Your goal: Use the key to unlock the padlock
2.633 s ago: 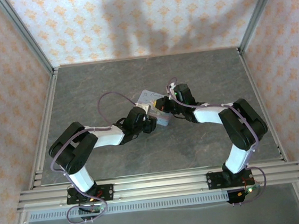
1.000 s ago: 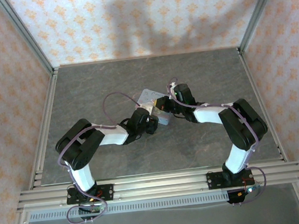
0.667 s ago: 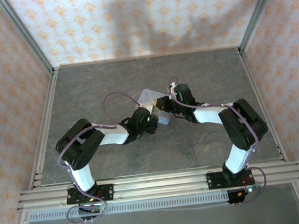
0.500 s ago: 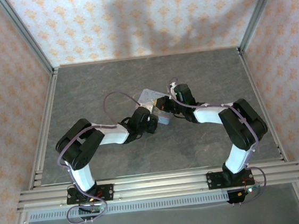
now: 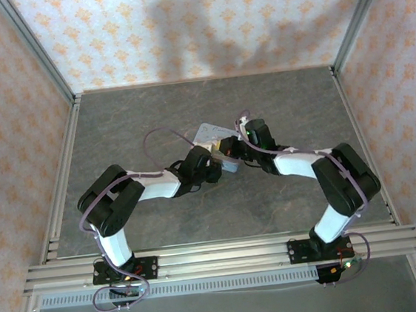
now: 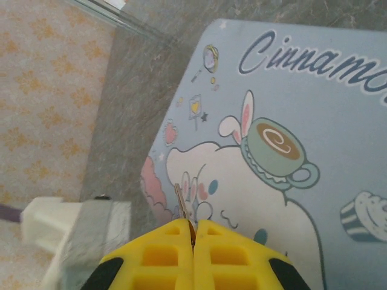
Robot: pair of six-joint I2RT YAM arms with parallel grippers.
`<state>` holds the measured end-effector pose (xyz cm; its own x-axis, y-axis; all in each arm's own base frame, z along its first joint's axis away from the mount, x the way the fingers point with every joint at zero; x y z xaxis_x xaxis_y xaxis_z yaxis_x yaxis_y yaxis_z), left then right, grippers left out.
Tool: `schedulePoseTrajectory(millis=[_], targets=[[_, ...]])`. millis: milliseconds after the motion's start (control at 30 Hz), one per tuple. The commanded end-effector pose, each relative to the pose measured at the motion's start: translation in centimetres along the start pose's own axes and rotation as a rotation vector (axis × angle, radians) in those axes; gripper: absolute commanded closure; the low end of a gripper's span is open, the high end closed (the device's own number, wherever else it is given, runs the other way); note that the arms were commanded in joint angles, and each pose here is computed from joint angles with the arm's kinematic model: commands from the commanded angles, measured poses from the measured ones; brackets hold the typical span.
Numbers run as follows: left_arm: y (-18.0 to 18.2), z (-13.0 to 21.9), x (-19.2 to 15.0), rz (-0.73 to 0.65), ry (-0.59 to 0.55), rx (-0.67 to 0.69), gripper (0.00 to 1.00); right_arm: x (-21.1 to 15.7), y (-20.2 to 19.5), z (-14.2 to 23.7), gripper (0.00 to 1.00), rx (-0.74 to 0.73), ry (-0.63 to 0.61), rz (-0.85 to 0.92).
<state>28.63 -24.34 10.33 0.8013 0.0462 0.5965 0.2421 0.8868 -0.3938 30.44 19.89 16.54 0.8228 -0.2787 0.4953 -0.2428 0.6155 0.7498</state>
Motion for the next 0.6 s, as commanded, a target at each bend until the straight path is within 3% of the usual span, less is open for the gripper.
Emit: schedulePoseTrajectory(millis=[0, 367, 567], targets=[[-1.1, 0.3, 1.3, 0.067, -0.034, -0.06, 0.74, 0.8, 1.5, 2.1, 1.0, 0.021, -0.075, 0.078], [-0.6, 1.0, 2.3, 0.219, -0.022, -0.129, 0.75, -2.9, 0.1, 7.2, 1.0, -0.051, -0.092, 0.134], [-0.7, 1.2, 2.9, 0.282, -0.01, -0.162, 0.75, -5.5, -1.3, 8.0, 1.0, -0.054, -0.075, 0.124]])
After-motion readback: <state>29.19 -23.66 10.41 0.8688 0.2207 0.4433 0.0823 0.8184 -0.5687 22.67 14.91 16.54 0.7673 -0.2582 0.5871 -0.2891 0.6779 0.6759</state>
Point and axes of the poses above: each hand's point on the last joint's axis, 136 mm out from that joint toward the fingers, its own z axis back along the fingers, its own y axis along the line the jaws close on, x = y × z, the point moved 10 cm from there along z, back along the fingers, and after that the axes turned 2 degrees about z, right-handed, at the moved point
